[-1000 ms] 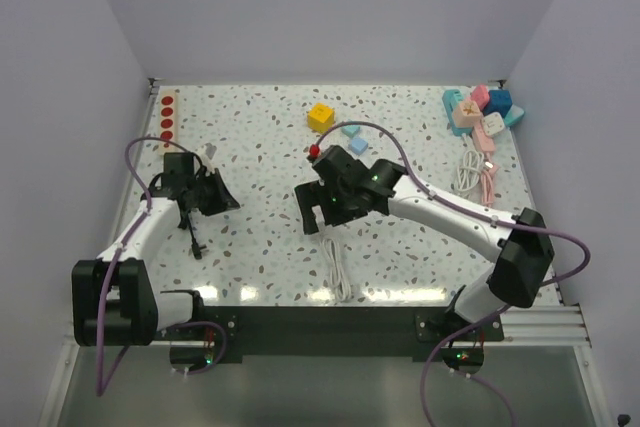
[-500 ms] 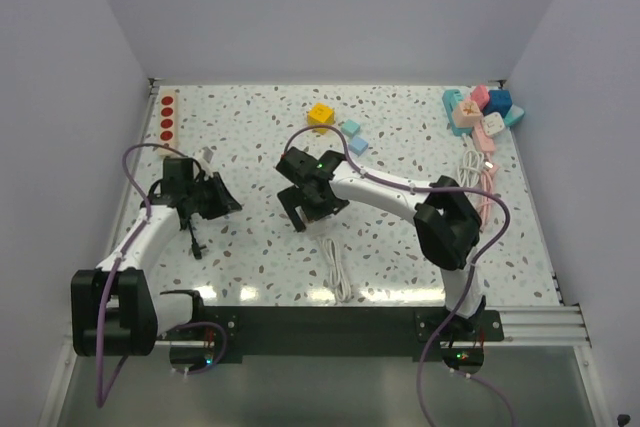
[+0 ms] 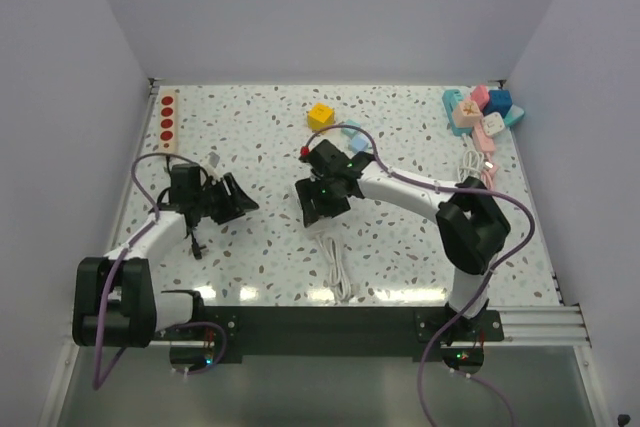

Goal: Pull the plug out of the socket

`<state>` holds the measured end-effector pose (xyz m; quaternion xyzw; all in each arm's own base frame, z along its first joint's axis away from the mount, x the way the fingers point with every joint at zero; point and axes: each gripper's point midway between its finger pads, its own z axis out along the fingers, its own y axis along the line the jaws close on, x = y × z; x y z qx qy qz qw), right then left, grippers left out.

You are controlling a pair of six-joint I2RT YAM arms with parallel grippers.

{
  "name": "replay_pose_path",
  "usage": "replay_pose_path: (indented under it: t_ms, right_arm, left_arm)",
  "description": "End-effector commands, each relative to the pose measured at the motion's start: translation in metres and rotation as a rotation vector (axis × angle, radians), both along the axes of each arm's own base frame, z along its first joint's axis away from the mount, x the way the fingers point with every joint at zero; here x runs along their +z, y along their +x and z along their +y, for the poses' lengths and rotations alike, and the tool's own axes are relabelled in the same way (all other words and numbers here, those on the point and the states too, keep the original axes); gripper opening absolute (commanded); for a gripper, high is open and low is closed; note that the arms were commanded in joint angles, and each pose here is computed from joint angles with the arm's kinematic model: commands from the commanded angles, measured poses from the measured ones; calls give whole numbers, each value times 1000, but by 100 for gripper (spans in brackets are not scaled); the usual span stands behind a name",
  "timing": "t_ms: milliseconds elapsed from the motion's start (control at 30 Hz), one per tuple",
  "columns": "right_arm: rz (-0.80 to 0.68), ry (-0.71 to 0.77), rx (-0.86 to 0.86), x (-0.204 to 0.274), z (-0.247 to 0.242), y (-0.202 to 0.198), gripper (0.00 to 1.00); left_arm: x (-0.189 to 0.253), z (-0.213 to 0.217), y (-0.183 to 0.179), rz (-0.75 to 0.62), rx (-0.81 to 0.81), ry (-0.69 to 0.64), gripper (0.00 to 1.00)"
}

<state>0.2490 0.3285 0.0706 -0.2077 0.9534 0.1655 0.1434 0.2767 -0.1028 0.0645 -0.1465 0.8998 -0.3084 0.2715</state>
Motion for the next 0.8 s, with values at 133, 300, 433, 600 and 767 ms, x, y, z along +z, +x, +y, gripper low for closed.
replay_pose_path:
  t_ms: [133, 300, 433, 600, 767]
  right_arm:
    - [77, 285, 27, 27, 18, -5, 0]
    - [99, 357, 7, 29, 26, -6, 0]
    - [108, 390, -22, 31, 28, -3, 0]
    - [111, 442, -38, 38, 33, 0, 0]
    - [111, 492, -36, 46, 37, 1, 0]
  left_arm:
    - [37, -49, 42, -156, -23, -167, 64]
    - [41, -77, 65, -164, -34, -182, 69]
    - [24, -86, 76, -115, -15, -148, 72]
    - [-4, -85, 77, -55, -5, -111, 73]
    - [-15, -97, 70, -33, -38, -117, 73]
